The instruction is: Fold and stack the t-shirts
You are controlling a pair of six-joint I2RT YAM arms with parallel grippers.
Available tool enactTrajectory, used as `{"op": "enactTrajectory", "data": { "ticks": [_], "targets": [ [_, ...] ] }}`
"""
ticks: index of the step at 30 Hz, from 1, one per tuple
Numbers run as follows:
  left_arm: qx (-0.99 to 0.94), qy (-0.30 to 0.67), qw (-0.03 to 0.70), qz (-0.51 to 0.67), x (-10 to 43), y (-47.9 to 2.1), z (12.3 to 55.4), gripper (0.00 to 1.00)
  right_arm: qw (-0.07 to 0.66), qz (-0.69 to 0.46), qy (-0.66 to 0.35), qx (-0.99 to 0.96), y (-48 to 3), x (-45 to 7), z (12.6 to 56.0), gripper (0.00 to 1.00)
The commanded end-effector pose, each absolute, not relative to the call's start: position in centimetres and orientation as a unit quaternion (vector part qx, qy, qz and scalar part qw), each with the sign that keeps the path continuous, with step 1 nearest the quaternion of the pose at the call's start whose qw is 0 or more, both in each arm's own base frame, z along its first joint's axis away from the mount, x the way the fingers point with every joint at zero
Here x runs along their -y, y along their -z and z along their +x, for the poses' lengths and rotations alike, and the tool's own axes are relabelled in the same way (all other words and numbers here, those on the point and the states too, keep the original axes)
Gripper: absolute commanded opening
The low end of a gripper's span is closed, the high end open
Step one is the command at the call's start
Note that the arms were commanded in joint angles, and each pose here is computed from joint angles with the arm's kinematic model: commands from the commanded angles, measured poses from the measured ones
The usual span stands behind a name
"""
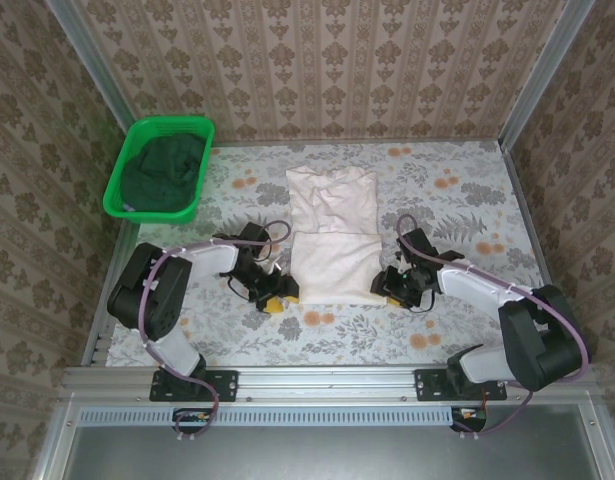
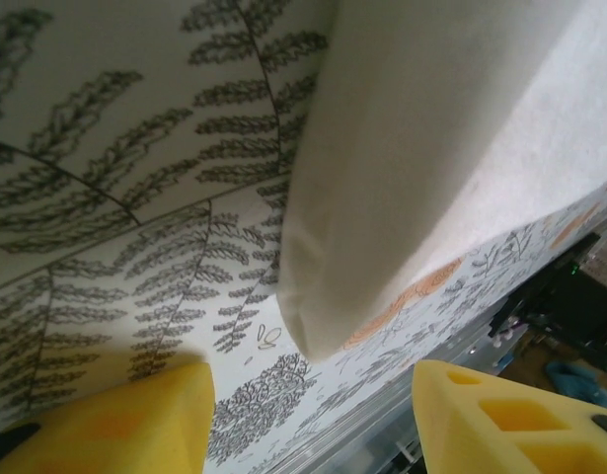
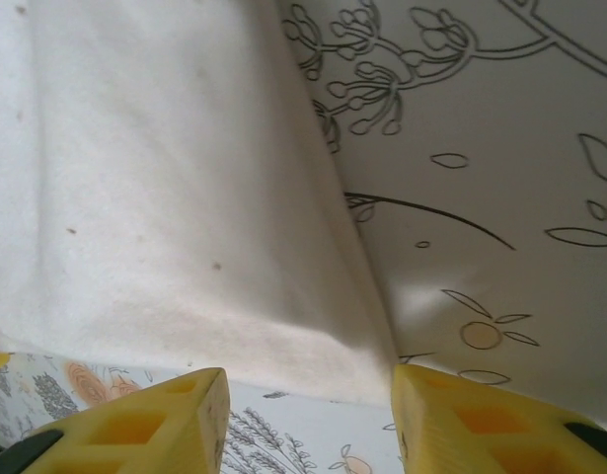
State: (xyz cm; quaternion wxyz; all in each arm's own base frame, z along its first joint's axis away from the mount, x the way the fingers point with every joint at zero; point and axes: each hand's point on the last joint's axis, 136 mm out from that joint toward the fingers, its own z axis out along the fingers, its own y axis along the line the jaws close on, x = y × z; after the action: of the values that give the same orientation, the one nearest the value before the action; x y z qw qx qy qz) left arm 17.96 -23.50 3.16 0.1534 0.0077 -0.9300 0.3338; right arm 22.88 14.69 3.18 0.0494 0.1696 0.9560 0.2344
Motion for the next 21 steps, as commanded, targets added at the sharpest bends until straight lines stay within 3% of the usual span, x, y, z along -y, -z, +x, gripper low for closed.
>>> {"op": "enactTrajectory", "data": {
  "ticks": [1, 7, 13, 16, 19, 21],
  "targets": [
    [0.927, -0.347, 0.145, 0.018, 24.3, -3.2, 18.3, 0.53, 0.044, 0.169, -0.232, -0.957, -2.6, -14.7, 22.6, 0.47],
    [0.929, -0.341, 0.137, 0.034, 24.7, -2.6, 19.6, 0.47, 0.026, 0.172, -0.226, -0.958, -1.3, -15.0, 23.0, 0.35],
    [0.931, -0.336, 0.138, 0.036, 25.2, -2.2, 20.7, 0.34, 0.022, 0.174, -0.218, -0.960, -0.9, -14.9, 23.1, 0.25],
    [0.936, -0.322, 0.138, 0.037, 24.9, -2.0, 20.7, 0.31, 0.013, 0.170, -0.195, -0.966, -0.8, -14.2, 22.7, 0.28],
    [0.938, -0.315, 0.143, 0.034, 24.5, -2.0, 20.3, 0.38, 0.011, 0.168, -0.198, -0.966, -1.2, -14.2, 22.3, 0.42],
    [0.941, -0.308, 0.141, 0.028, 24.1, -2.1, 20.0, 0.41, 0.015, 0.165, -0.193, -0.967, -1.6, -13.9, 22.1, 0.44]
  ]
}}
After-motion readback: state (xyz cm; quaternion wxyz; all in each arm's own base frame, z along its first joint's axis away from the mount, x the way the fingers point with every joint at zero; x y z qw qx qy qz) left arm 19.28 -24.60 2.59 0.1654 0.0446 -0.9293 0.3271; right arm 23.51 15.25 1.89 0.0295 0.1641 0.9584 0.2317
